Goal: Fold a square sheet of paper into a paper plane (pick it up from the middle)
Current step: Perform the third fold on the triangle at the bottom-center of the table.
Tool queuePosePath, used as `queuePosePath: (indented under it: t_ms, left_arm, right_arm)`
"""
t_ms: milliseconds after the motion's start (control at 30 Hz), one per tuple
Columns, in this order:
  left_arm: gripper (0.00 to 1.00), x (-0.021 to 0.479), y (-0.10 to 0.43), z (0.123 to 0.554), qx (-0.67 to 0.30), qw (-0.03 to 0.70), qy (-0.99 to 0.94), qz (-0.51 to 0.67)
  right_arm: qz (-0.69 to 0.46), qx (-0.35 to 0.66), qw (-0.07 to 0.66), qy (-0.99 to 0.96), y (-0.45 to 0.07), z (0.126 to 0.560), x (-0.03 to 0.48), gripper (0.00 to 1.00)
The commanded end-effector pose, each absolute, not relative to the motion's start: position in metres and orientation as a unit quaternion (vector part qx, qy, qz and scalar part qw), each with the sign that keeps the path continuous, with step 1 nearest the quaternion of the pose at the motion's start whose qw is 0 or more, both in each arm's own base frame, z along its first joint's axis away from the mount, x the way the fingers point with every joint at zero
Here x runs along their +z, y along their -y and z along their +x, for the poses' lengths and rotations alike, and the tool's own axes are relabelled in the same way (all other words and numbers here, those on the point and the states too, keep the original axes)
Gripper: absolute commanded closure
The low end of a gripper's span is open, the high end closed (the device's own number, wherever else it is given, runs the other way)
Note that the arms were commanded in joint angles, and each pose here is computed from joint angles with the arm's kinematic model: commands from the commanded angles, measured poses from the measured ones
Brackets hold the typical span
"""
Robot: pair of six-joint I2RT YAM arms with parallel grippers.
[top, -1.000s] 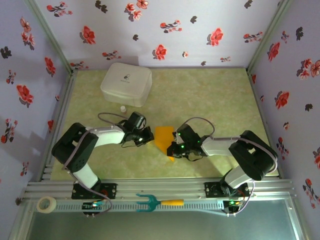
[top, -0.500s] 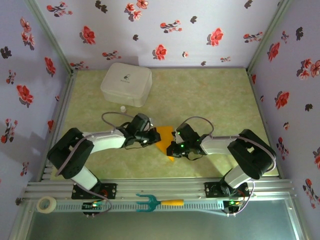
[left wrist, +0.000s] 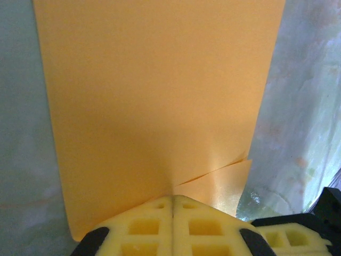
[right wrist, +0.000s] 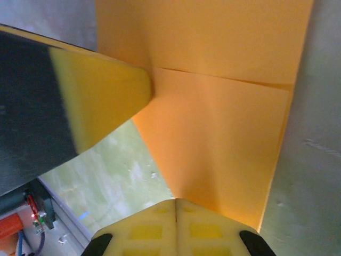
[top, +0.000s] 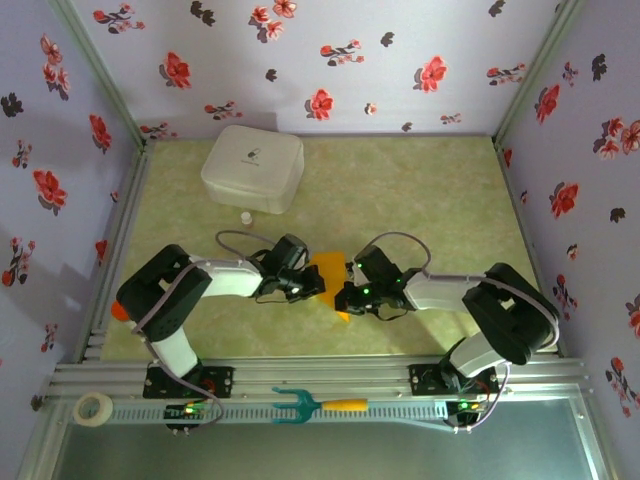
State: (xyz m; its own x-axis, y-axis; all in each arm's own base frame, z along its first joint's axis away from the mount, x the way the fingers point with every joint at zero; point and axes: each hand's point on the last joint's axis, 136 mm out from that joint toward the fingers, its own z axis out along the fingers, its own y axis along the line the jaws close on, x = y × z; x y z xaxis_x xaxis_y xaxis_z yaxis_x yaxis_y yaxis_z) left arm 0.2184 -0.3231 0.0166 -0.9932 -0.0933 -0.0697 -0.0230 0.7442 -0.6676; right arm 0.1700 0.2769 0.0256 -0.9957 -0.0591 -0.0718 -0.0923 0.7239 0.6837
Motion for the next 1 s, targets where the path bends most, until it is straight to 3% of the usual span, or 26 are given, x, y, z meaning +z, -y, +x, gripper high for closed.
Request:
queuePosePath:
  t_ms: [0, 367, 967]
  left_arm:
    - [1.0, -0.014, 0.296, 0.207, -0.297, 0.027, -0.954, -0.04]
    - [1.0, -0.016, 0.295, 0.207, -0.293, 0.024, -0.955, -0.038]
    - [1.0, -0.026, 0.286, 0.207, -0.286, 0.017, -0.957, -0.049]
  right_arm:
    - [-0.041, 0.388, 0.02, -0.921, -0.286, 0.175, 0.04, 0.98]
    - [-0.043, 0.335, -0.022, -0.941, -0.283, 0.173, -0.003, 0.95]
    - [0.005, 0.346, -0.007, -0.938, -0.24, 0.137, 0.001, 0.93]
